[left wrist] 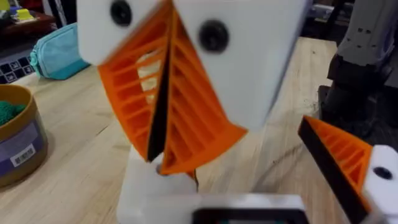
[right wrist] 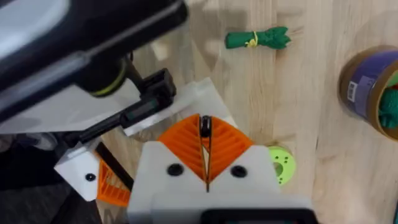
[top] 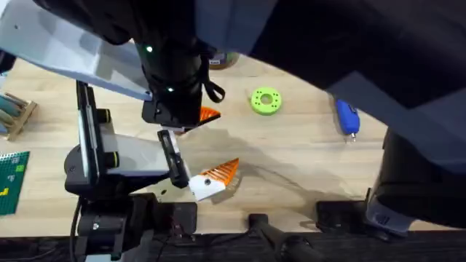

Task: Pick up the gripper from the table and insert it into the empty holder that is missing its gripper. Then pick up a screw, insert it into the mounting hole, and use the screwdriver to tighten it. Finally, clean up the table by picking up the vegetable and placing it into the bucket.

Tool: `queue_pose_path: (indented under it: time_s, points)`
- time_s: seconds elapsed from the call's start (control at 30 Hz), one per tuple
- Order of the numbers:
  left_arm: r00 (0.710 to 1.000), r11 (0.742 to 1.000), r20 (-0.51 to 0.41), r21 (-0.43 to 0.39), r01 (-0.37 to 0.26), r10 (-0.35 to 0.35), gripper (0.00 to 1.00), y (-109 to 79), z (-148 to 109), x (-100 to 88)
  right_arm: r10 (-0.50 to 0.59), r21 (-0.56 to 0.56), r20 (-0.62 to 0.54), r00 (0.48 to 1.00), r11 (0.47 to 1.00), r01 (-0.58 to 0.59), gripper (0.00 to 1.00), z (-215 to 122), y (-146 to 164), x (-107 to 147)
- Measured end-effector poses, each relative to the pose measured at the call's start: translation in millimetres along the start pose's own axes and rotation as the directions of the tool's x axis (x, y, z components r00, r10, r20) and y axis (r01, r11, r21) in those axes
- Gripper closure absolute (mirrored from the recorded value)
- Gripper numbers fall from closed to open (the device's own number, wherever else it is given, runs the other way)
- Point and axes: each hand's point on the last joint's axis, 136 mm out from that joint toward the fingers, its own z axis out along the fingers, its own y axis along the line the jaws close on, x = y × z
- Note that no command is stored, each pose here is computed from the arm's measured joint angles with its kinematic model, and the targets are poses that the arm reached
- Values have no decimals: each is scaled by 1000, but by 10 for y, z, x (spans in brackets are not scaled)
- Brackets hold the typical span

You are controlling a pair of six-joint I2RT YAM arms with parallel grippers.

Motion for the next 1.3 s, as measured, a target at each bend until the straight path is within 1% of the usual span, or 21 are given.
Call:
queue_pose_path:
  time_s: [0.87, 1.3]
  points:
    - [1000, 1000, 0, 0, 3, -3, 16, 0, 0, 0, 0, -3, -7, 1000, 1000, 0, 996, 28, 2, 3]
    - [1000, 1000, 0, 2, 7, -7, 16, -4, 0, 1, -1, -11, -29, 1000, 1000, 0, 996, 122, 4, 6]
